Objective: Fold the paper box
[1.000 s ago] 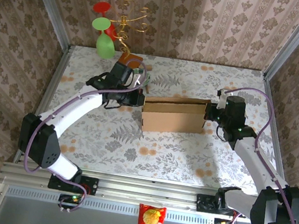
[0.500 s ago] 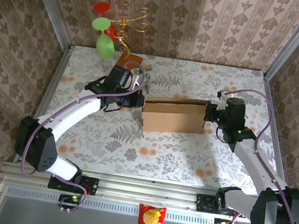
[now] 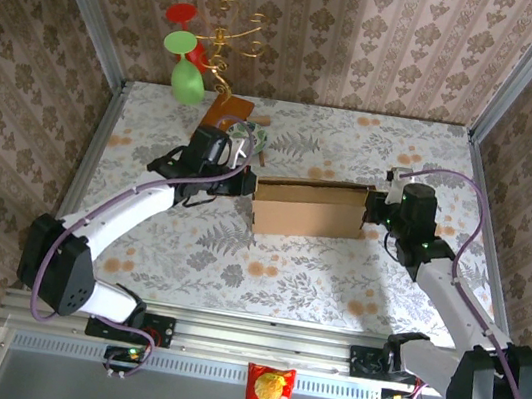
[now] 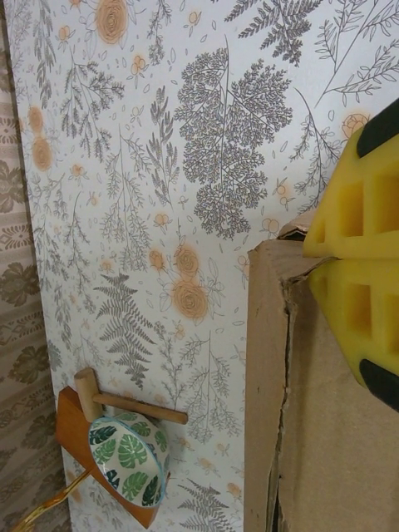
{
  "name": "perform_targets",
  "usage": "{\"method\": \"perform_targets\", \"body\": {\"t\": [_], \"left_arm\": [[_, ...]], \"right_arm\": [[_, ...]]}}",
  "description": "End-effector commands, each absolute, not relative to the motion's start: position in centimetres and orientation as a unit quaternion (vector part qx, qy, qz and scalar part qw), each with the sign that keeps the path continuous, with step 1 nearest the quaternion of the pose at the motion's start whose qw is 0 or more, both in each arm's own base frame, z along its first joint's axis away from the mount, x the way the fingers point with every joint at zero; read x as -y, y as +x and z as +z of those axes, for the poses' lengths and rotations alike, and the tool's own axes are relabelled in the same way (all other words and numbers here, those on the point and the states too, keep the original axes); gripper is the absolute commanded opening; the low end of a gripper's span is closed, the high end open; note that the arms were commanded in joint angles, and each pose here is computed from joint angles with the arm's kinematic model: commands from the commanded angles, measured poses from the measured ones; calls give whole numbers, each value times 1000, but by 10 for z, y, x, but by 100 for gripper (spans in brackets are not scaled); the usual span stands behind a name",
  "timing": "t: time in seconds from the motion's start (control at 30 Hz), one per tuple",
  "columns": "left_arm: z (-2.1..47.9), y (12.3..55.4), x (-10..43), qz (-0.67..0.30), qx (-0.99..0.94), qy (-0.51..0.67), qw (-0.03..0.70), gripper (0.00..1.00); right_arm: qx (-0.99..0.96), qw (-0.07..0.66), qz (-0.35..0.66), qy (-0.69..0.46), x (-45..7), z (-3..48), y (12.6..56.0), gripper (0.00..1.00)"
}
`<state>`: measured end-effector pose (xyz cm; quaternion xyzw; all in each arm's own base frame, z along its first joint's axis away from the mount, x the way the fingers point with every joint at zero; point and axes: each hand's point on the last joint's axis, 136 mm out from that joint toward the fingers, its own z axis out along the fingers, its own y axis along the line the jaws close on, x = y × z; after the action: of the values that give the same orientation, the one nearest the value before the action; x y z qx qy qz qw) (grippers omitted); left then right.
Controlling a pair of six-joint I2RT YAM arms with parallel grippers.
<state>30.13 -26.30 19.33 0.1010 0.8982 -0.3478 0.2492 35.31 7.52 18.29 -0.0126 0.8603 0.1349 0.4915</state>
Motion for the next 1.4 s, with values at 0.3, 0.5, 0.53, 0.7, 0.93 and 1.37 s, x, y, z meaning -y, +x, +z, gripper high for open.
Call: {"method": "perform_targets", "body": {"t": [0.3, 0.5, 0.53, 0.7, 0.93, 1.37], "left_arm": [[160, 273, 253, -300, -924, 123, 203, 2], [147, 268, 251, -292, -927, 127, 199, 2], [145, 267, 252, -289, -927, 129, 202, 2], [135, 264, 250, -262, -931, 134, 215, 2], [125, 261, 241, -233, -937, 126, 229, 1], [126, 266, 241, -214, -941, 118, 232, 1]], "right_arm": [[-891, 434, 128, -36, -79, 141, 330, 0], [-892, 432, 127, -35, -79, 139, 328, 0], [-893, 430, 126, -34, -78, 138, 327, 0], [-894, 428, 124, -34, -77, 138, 325, 0], [-890, 437, 132, -13, -76, 157, 326, 18], [-891, 377, 216, 133, -81, 200, 309, 45]]}}
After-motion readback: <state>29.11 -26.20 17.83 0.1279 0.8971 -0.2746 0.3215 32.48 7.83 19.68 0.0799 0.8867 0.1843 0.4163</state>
